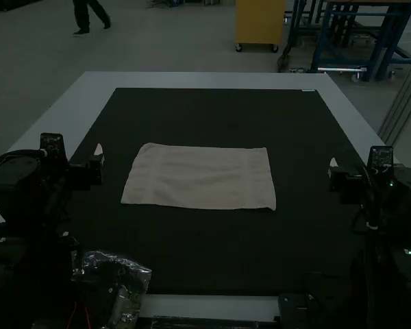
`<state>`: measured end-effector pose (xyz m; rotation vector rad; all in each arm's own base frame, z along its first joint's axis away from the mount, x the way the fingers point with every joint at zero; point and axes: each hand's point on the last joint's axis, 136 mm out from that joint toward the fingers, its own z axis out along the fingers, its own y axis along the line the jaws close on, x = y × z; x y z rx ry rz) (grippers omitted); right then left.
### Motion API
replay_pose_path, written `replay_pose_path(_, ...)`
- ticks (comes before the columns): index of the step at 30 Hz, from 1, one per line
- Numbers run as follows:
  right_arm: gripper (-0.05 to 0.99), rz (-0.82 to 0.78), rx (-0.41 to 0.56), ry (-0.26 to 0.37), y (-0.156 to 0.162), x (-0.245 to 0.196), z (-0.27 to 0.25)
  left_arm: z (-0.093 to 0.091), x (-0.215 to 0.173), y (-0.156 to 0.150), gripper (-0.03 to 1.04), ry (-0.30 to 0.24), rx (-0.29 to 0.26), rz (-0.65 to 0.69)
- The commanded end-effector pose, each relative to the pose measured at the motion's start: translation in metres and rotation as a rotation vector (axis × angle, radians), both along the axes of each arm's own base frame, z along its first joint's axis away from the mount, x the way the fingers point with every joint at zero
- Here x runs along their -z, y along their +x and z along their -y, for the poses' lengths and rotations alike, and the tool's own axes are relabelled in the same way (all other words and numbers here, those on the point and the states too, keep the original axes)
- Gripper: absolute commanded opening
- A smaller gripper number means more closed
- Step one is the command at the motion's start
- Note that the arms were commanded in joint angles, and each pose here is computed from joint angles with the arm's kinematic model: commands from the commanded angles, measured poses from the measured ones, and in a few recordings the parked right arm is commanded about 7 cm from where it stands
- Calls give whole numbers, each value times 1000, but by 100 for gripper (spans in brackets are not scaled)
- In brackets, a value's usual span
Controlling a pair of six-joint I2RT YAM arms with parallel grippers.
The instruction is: Fold the towel.
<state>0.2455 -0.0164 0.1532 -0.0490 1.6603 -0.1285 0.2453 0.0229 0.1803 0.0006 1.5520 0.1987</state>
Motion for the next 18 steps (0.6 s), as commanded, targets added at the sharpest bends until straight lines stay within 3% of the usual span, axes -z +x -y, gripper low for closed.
replay_pose_path(1,92,-8,-38,-5,0,3,-7,-1,1,0,97,-11,-7,4)
replay_pose_path(18,92,-7,-48,-5,0,3,-9,-1,0,0,97,-11,-7,5)
